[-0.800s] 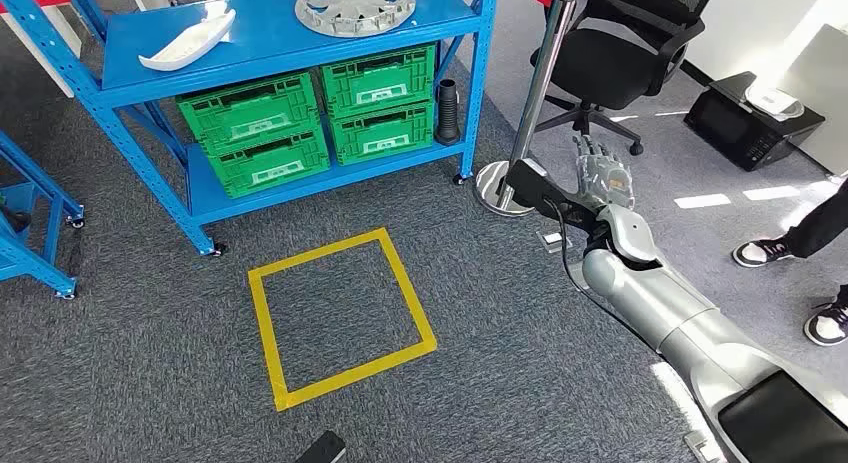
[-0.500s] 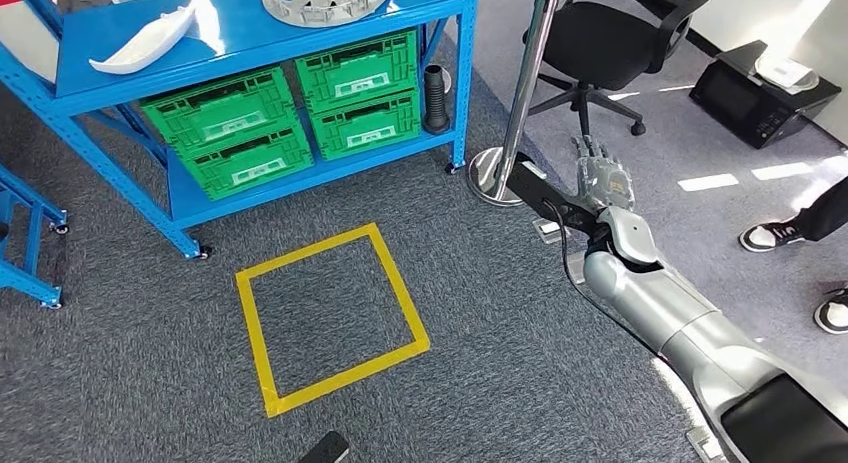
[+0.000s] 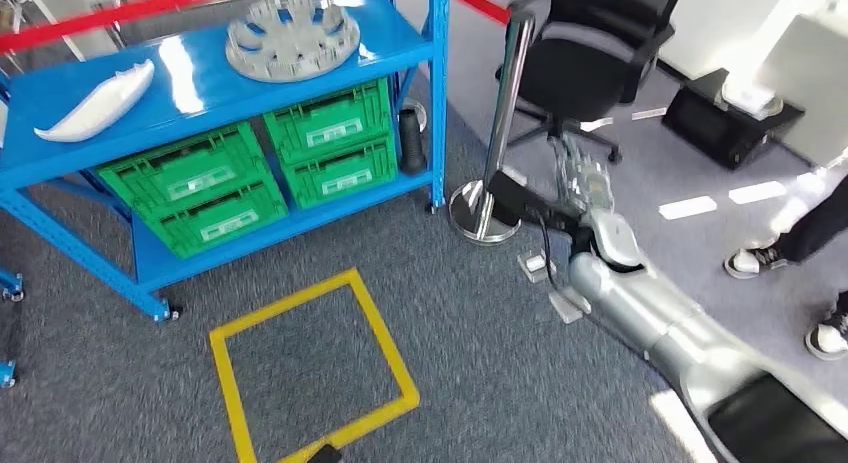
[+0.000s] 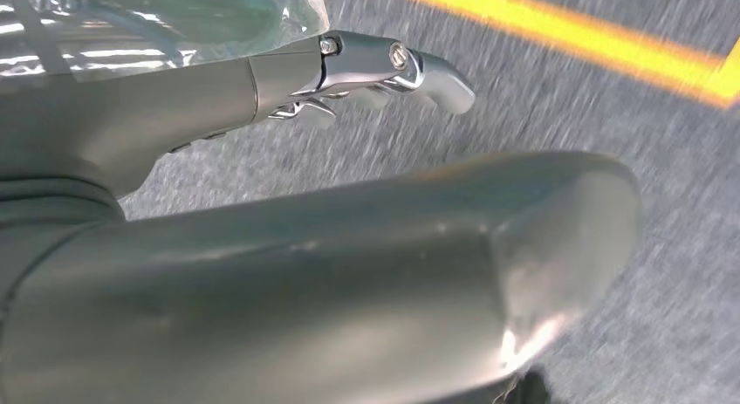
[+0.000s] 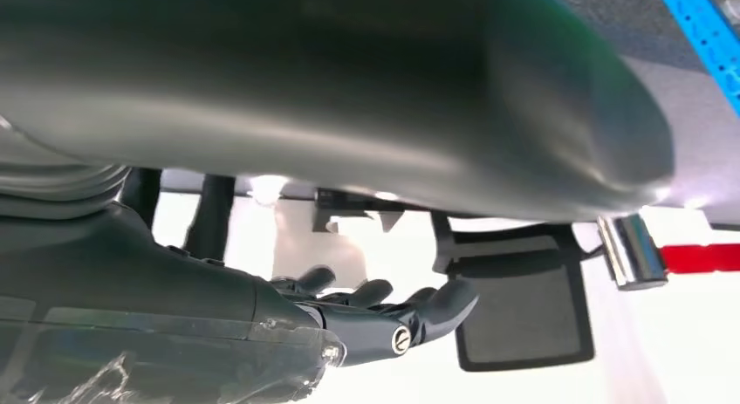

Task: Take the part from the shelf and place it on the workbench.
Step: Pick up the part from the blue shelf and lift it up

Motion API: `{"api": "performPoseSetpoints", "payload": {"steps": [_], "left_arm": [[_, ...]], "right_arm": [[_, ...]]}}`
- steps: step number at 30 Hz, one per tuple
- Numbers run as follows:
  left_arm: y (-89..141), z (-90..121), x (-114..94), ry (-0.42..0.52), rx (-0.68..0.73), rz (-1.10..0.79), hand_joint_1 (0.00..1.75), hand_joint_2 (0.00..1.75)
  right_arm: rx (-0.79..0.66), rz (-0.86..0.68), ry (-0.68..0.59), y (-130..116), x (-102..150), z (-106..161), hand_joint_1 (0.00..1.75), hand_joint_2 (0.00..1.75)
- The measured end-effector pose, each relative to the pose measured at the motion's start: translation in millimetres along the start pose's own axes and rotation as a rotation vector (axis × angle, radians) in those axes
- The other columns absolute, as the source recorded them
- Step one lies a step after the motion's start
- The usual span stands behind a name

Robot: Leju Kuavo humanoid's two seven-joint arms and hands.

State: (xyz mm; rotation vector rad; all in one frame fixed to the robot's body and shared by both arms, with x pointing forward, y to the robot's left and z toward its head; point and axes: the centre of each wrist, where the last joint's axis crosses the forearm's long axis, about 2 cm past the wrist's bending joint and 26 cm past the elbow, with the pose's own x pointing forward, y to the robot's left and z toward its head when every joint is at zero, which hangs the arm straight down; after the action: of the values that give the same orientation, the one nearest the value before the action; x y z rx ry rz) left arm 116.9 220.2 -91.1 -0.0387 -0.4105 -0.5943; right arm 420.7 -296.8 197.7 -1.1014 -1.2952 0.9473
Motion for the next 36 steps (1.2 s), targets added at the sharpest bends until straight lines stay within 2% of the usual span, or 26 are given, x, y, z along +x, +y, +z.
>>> {"api": "performPoseSetpoints", "payload": {"steps": [12,18,36], "left_arm": [[-3,0,4,-0.004,-0.003,-0.015,0.00,0.00],[-3,-1,9,-0.016,-0.004,-0.024,0.00,0.00],[-2,-1,11,-0.019,-0.003,-0.042,0.00,0.00]], "right_arm": [[-0.023,0.034,-0.034,-1,5,-1,0.00,0.00],[-0.053,0.038,-0.071,-9,19,-5,0.00,0.00],[-0.058,0.052,-0.140,-6,43,-6,0.00,0.00]]}}
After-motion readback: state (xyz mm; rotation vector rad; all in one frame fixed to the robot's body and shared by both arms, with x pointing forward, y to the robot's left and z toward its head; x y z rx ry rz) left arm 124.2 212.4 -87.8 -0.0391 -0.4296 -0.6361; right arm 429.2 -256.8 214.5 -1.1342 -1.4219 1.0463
